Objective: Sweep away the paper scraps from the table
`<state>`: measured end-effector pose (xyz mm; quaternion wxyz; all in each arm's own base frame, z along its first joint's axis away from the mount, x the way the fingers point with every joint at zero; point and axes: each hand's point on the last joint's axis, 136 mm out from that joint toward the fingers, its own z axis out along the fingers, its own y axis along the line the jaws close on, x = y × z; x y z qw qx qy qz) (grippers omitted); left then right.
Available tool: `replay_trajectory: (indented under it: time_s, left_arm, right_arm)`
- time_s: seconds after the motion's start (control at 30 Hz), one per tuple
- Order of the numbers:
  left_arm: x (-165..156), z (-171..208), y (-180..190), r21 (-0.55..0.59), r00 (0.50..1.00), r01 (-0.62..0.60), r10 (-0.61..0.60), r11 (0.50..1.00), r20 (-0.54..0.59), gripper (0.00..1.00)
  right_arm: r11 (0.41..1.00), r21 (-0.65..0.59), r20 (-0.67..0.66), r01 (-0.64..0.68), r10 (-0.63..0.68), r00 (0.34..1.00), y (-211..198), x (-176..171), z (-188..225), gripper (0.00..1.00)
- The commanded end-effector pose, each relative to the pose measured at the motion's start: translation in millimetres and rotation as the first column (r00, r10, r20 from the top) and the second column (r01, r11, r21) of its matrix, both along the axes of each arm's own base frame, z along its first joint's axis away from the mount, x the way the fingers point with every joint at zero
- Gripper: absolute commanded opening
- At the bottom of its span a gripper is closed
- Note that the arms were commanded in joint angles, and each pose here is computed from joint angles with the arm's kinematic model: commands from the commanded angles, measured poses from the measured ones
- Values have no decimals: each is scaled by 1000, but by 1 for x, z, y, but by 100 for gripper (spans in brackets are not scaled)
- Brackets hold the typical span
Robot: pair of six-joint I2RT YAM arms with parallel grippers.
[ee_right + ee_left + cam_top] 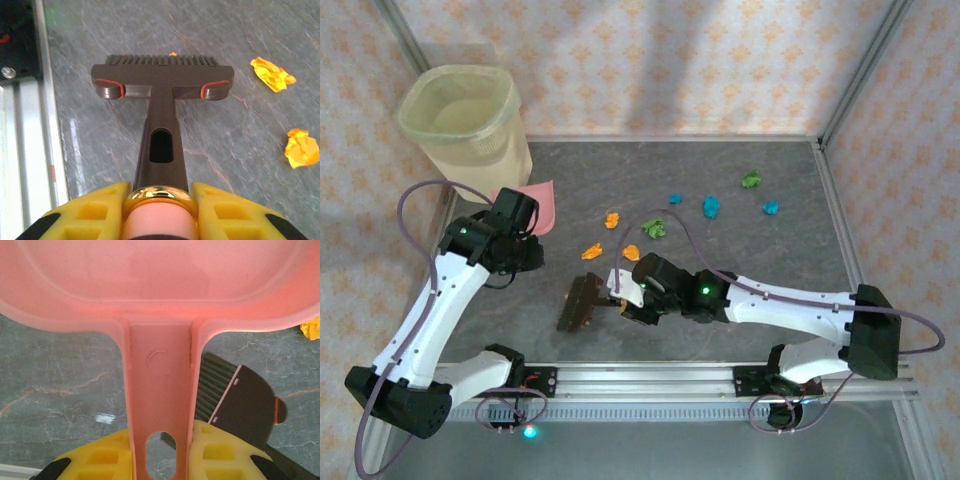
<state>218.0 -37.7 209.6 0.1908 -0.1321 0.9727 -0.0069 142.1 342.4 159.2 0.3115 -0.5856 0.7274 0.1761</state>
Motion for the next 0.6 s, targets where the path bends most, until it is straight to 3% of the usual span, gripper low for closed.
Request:
replay_trajectory:
  time_s: [0.0, 0.1, 0.3, 0.57]
  left_arm:
    - [-4, -2, -1, -25, 1000, 3, -3, 1000, 2, 0]
    - [-4, -3, -5, -41, 1000, 26, -26, 999, 0, 0]
    - [1, -5, -23, -114, 996, 92, -92, 989, 2, 0]
    - [4, -8, -41, -199, 989, 147, -149, 969, 6, 0]
  right_arm:
    - [994, -48, 71, 102, -98, 993, -26, 17, 17, 0]
    - [965, -72, 8, 252, -252, 968, -60, 26, 19, 0]
    - [907, -130, -9, 400, -405, 914, -106, 28, 13, 0]
    - [785, -41, -35, 618, -619, 785, -150, 50, 27, 0]
